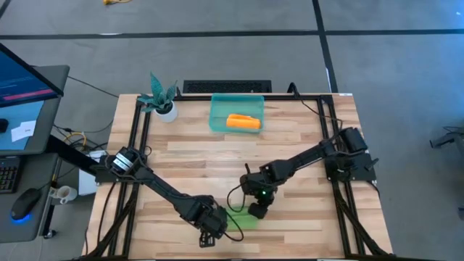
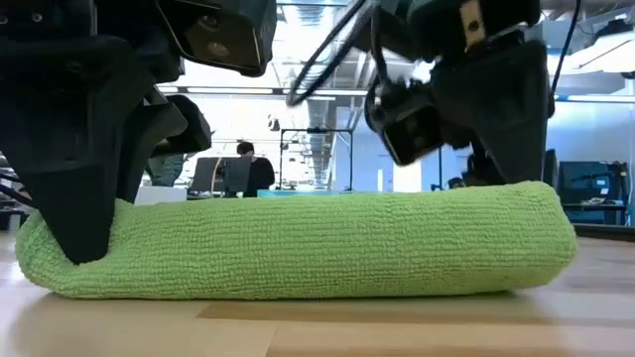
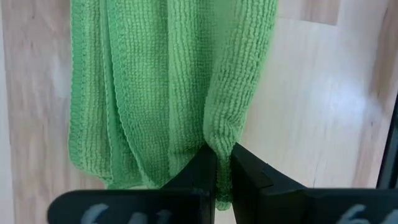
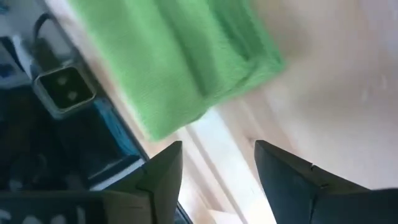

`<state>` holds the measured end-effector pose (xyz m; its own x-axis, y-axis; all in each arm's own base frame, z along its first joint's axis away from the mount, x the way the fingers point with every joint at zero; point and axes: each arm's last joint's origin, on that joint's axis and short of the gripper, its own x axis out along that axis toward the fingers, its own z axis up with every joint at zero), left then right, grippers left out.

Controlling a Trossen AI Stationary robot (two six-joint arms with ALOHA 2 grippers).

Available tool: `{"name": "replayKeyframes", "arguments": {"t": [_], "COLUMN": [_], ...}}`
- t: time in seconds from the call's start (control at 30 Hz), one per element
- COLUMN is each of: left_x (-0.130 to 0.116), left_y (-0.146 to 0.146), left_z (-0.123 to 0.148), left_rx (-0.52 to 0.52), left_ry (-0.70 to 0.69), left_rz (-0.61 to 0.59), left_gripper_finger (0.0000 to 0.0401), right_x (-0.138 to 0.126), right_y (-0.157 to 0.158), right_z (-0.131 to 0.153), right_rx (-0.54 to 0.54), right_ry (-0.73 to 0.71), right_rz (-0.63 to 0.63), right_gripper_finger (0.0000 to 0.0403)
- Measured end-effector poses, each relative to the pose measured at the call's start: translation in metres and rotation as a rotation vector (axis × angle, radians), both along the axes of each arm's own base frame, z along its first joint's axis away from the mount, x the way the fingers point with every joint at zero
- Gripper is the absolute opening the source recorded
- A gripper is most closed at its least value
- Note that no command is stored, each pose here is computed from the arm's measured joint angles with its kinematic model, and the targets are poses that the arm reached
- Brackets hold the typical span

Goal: Roll microfiber towels into tight, uniform cylinder then place into a basket
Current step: Roll the green microfiber cloth

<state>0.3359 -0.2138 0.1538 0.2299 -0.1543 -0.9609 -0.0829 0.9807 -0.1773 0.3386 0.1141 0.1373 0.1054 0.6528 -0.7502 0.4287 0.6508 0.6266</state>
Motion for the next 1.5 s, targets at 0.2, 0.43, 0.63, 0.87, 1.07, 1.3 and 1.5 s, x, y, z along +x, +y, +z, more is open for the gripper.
{"name": "replayKeyframes", "arguments": {"t": [0.2, 0.43, 0.63, 0.87, 1.07, 1.3, 1.5], "left_x": [0.0, 0.0, 0.001, 0.001, 0.001, 0.001, 0.001], "left_y": [0.0, 0.0, 0.0, 0.0, 0.0, 0.0, 0.0], "left_z": [0.0, 0.0, 0.0, 0.0, 0.0, 0.0, 0.0], "left_rx": [0.002, 0.0, -0.007, -0.012, -0.022, -0.022, -0.021], "left_ry": [-0.004, -0.005, -0.003, 0.0, 0.004, 0.004, 0.005], "left_rz": [-0.001, -0.004, 0.002, 0.022, 0.027, 0.027, 0.024], "left_gripper_finger": [0.0013, 0.0013, 0.0013, 0.0013, 0.0013, 0.0013, 0.0013], "right_x": [-0.01, -0.015, -0.027, -0.039, -0.039, -0.034, -0.033], "right_y": [0.024, 0.076, 0.11, 0.125, 0.124, 0.126, 0.127], "right_z": [0.02, 0.035, 0.04, 0.029, 0.026, 0.012, -0.014], "right_rx": [-0.071, -0.183, -0.397, -0.788, -0.833, -0.835, -0.884], "right_ry": [-0.189, -0.536, -0.784, -0.928, -0.933, -0.915, -0.838], "right_rz": [0.159, 0.236, 0.303, 0.462, 0.492, 0.489, 0.501], "right_gripper_finger": [0.0224, 0.0223, 0.0221, 0.0216, 0.0216, 0.0215, 0.0214]}}
